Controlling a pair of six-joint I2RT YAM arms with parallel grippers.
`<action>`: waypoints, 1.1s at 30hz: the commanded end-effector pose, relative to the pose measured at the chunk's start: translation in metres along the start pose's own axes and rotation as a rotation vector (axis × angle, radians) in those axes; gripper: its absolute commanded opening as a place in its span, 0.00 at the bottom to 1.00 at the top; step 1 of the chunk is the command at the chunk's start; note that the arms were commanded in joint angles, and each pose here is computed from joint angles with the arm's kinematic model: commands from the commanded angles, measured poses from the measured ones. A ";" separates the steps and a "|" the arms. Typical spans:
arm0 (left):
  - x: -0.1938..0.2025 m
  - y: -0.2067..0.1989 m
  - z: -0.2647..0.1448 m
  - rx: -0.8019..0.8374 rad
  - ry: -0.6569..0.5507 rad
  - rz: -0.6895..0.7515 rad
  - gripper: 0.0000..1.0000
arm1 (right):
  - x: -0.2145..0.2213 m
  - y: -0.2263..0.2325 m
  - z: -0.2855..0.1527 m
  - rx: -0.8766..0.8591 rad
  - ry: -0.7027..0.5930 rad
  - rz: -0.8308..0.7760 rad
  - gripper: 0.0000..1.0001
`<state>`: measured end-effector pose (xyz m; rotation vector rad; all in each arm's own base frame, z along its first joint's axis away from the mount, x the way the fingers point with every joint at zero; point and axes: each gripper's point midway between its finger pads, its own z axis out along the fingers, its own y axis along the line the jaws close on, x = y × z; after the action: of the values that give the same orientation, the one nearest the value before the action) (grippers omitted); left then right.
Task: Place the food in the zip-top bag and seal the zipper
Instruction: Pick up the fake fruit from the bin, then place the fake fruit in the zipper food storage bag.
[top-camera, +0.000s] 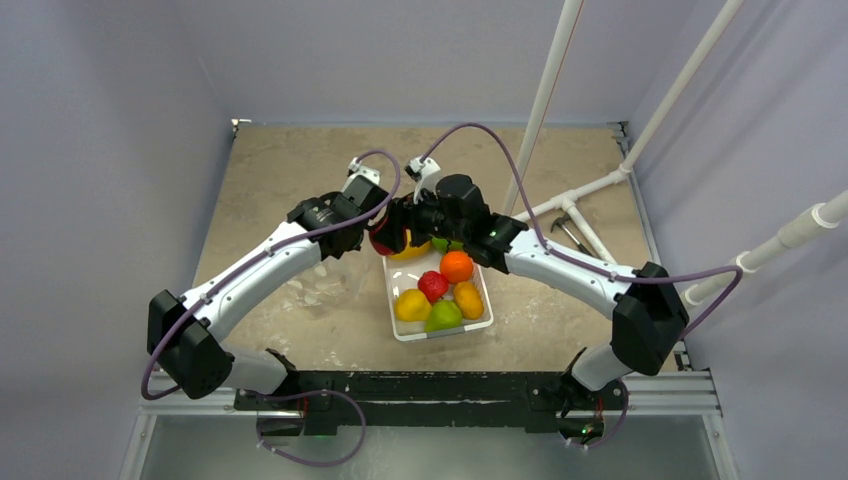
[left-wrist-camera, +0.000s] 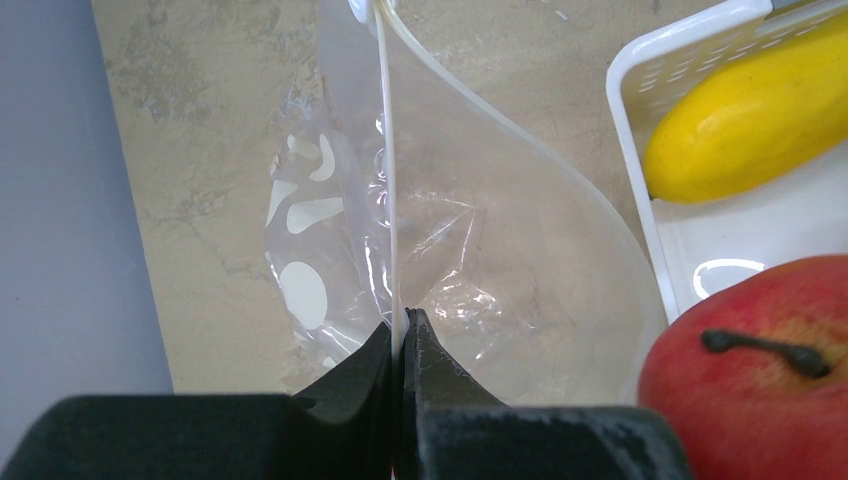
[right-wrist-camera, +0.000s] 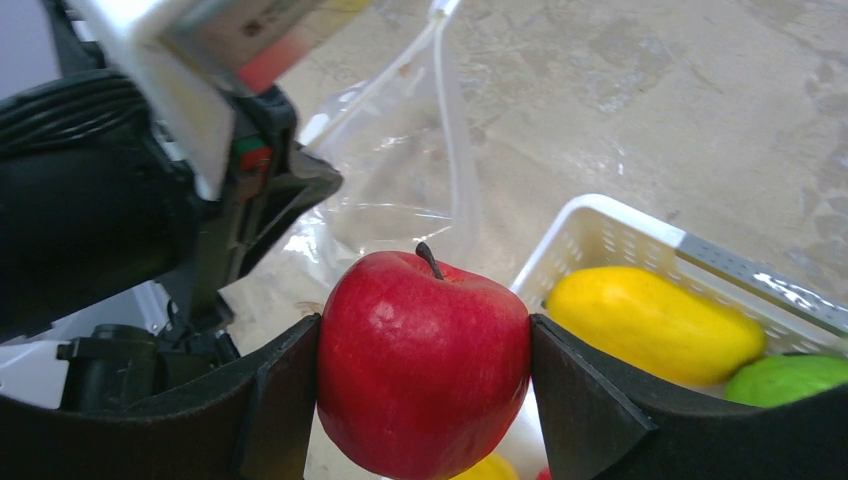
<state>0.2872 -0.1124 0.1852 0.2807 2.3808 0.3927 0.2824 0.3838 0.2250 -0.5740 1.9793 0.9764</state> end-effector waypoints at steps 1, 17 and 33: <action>-0.019 -0.005 -0.013 0.056 -0.056 -0.042 0.00 | -0.029 0.035 -0.007 -0.126 -0.087 -0.051 0.22; -0.027 -0.016 -0.029 0.164 -0.085 -0.099 0.00 | -0.009 0.035 0.021 -0.162 -0.065 -0.022 0.24; -0.030 -0.017 -0.040 0.210 -0.106 -0.136 0.00 | -0.012 0.017 0.026 -0.049 -0.105 -0.024 0.86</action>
<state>0.2761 -0.1381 0.2039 0.2764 2.3835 0.1355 0.2859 0.4163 0.2042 -0.5939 1.9446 1.0216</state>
